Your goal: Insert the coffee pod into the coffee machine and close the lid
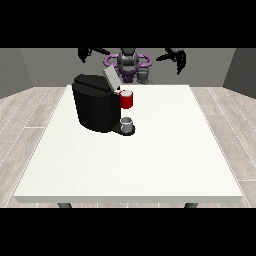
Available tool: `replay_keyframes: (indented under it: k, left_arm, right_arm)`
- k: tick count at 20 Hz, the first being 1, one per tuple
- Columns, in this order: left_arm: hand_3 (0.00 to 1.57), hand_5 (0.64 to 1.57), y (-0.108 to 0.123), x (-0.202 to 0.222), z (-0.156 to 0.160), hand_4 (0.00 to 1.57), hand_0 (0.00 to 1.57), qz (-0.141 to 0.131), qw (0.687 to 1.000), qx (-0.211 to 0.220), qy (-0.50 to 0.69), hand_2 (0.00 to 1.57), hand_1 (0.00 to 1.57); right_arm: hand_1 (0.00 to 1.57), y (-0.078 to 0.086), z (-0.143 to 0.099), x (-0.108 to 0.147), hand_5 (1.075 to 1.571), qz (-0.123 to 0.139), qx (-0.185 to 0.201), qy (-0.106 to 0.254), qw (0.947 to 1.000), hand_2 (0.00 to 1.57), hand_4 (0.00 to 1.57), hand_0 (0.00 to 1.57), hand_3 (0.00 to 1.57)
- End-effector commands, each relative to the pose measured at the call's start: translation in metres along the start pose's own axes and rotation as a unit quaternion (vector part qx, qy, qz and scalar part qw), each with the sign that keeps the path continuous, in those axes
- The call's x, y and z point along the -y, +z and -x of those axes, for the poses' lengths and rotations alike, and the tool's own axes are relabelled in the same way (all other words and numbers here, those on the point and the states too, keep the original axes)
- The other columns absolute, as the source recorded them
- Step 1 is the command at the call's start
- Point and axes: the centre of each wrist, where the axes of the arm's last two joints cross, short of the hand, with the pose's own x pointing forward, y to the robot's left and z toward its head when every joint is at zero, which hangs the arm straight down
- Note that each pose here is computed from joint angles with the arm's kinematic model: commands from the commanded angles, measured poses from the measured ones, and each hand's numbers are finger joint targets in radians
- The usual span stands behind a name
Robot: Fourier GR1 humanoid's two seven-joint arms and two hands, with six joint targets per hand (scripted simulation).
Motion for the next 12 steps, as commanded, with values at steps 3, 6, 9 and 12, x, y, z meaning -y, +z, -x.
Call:
replay_keyframes:
  k: [3, 6, 9, 12]
  left_arm:
    - [0.0, 1.571, 0.003, 0.014, -0.015, 0.38, 0.0, 0.003, 1.0, 0.02, 0.016, 0.0, 0.0]
    - [0.0, 1.571, 0.009, 0.013, -0.02, 0.39, 0.0, 0.002, 0.999, 0.042, 0.004, 0.0, 0.0]
    - [0.0, 1.571, 0.021, 0.016, -0.014, 0.38, 0.0, -0.006, 0.999, 0.052, 0.013, 0.0, 0.0]
    - [0.0, 1.571, 0.006, 0.006, -0.048, 0.36, 0.0, -0.003, 0.998, 0.07, -0.007, 0.0, 0.0]
  right_arm:
    - [0.0, -0.018, -0.023, 0.009, 1.571, -0.006, 0.034, 0.025, 0.9991, 0.0, 0.0, 0.0, 0.0]
    - [0.0, -0.034, -0.043, 0.023, 1.571, 0.016, 0.036, -0.012, 0.9992, 0.0, 0.0, 0.0, 0.0]
    - [0.0, -0.04, -0.044, 0.041, 1.571, 0.011, 0.01, -0.022, 0.9996, 0.0, 0.17, 0.0, 0.0]
    - [0.0, -0.058, -0.07, 0.029, 1.571, 0.017, 0.014, -0.062, 0.9978, 0.0, 0.08, 0.0, 0.0]
